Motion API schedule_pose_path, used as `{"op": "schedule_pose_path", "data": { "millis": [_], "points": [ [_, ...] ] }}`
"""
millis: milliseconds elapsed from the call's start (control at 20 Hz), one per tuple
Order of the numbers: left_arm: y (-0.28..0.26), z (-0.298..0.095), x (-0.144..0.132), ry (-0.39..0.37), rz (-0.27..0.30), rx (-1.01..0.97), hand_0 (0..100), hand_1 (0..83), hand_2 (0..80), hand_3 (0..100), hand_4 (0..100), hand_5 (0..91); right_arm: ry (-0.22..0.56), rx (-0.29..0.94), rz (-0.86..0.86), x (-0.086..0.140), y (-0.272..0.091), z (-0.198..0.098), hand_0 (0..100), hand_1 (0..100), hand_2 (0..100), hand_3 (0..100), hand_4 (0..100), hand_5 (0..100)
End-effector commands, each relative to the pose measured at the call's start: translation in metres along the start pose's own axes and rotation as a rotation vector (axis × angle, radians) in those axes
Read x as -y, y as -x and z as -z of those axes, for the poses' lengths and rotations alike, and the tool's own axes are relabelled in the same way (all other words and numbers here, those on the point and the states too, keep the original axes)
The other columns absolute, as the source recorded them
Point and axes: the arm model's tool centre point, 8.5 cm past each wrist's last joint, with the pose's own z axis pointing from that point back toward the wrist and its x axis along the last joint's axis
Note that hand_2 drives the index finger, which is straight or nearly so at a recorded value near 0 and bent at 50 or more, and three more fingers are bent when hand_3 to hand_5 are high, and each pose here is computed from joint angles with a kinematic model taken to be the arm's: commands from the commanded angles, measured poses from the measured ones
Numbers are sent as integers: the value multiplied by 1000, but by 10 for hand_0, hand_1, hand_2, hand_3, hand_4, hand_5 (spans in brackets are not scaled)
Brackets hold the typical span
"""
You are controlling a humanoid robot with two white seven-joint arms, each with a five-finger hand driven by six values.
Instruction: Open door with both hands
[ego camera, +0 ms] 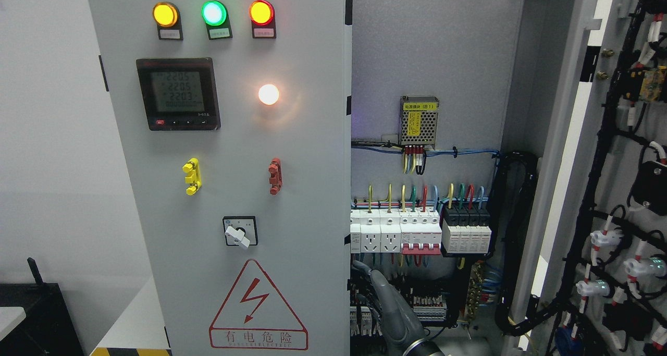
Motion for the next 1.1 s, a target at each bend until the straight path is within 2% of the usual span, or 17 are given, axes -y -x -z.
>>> {"op": "schedule_pose_path", "data": {
  "millis": [0,301,501,1052],
  "points": [
    [9,-1,0,-1,-5,-14,0,0,0,0,31,0,7,-19,-4,5,5,4,106,0,0,0,0,0],
    [9,-1,0,-1,-5,-14,0,0,0,0,31,0,18,-28,-6,11,8,6,107,0,0,0,0,0],
    [9,-1,0,-1,-4,-13,0,0,0,0,30,0,-19,-46,-3,11,14,5,106,0,0,0,0,0],
    [9,-1,0,-1,-4,-13,0,0,0,0,30,0,-22,-24,-16,16,2,14,106,0,0,0,0,0]
  ]
}}
